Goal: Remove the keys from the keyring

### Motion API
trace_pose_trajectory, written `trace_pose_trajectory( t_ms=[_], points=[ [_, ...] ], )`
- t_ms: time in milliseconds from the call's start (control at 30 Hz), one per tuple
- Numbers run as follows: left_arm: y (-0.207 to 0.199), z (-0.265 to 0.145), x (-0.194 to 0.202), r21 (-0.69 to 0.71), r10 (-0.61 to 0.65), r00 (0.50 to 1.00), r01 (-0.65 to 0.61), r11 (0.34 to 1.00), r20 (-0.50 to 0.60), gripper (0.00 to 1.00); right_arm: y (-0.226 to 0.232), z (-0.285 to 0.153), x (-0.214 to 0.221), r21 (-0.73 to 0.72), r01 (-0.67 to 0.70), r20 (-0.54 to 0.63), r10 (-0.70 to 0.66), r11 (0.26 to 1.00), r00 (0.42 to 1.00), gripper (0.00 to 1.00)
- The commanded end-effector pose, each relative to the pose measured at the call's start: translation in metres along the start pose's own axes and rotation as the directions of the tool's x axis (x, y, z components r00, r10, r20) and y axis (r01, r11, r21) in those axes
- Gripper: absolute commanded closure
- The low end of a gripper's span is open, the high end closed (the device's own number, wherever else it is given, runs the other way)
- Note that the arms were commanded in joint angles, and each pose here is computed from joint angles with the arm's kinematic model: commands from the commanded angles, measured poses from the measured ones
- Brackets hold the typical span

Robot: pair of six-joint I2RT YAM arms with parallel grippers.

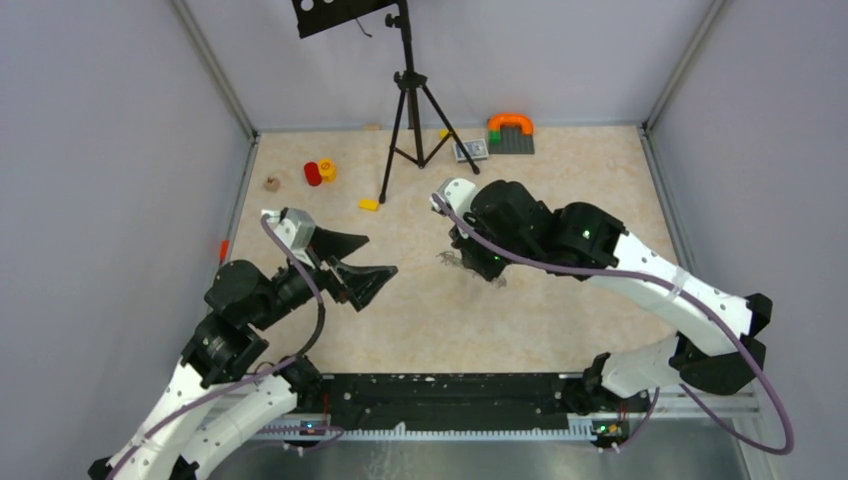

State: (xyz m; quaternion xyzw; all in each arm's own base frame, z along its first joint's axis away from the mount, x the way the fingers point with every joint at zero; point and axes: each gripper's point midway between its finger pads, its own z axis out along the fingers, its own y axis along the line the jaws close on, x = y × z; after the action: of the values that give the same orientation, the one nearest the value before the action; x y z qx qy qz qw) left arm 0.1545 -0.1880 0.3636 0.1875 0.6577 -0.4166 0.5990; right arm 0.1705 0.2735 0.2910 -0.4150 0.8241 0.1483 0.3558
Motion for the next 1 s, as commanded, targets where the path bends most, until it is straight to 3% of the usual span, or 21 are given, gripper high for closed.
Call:
trace_pose_trajectory(
  t_ms=[0,433,733,967],
  points=[
    [-0.040,-0.010,-0.013,0.216,0.065,0.997,-0.071,0.974,0.037,0.04,0.025,-0.028,-0.024,-0.179,0.079,0.105,-0.061,0.981,0.993,1.00],
    [-0.076,-0.018,0.002,0.447,0.075,0.997,-0.074,0.892,0.016,0.04,0.067,-0.054,-0.044,-0.375,0.254,0.217,-0.182,0.892,0.959,1.00],
    [-0.076,-0.010,0.007,0.464,0.071,0.997,-0.062,0.884,-0.003,0.05,0.079,-0.061,-0.055,-0.425,0.358,0.285,-0.252,0.832,0.925,1.00],
    [-0.074,-0.005,0.011,0.467,0.052,0.999,-0.041,0.883,-0.010,0.06,0.078,-0.057,-0.059,-0.414,0.386,0.288,-0.284,0.825,0.915,1.00]
  ],
)
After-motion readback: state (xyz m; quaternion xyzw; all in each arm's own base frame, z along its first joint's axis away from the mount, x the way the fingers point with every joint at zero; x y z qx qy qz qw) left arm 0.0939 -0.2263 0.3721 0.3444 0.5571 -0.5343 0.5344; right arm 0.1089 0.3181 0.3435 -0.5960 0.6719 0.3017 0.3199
